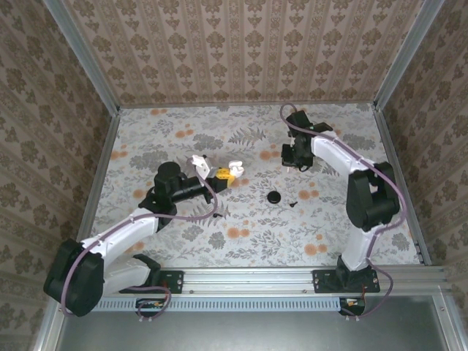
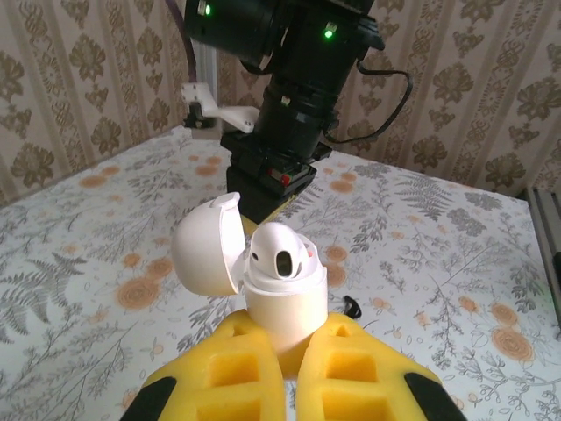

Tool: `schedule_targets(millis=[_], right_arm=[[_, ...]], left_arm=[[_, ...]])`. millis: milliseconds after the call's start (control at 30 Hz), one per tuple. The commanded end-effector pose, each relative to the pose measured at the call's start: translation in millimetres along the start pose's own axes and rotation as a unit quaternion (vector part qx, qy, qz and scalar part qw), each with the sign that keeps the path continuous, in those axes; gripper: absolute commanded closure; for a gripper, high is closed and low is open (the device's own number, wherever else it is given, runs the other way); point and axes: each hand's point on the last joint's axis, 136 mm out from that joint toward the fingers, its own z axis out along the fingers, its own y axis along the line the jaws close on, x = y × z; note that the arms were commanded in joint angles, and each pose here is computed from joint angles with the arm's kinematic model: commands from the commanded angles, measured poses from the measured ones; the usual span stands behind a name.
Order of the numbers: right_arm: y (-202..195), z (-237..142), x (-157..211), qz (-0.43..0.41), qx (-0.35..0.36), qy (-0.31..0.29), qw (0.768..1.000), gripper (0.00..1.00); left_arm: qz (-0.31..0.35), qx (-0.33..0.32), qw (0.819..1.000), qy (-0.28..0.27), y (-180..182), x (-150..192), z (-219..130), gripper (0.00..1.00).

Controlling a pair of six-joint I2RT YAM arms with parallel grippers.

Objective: Insert the wireless bluetooth earbuds into the charging case

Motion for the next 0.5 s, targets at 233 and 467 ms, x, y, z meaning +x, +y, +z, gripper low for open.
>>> schedule_targets(millis=[233, 467], right_arm=[[63, -123, -18, -0.051, -0.046, -0.218, 0.973, 0.93], [82, -191, -3, -0.032, -0.127, -0.305, 0.943, 0.94]], left_arm=[[0.099, -0.018, 0.992, -0.071, -21, -45, -1, 1.00], [0.113, -0.056, 0.988, -0.091, -16, -58, 0, 1.00]])
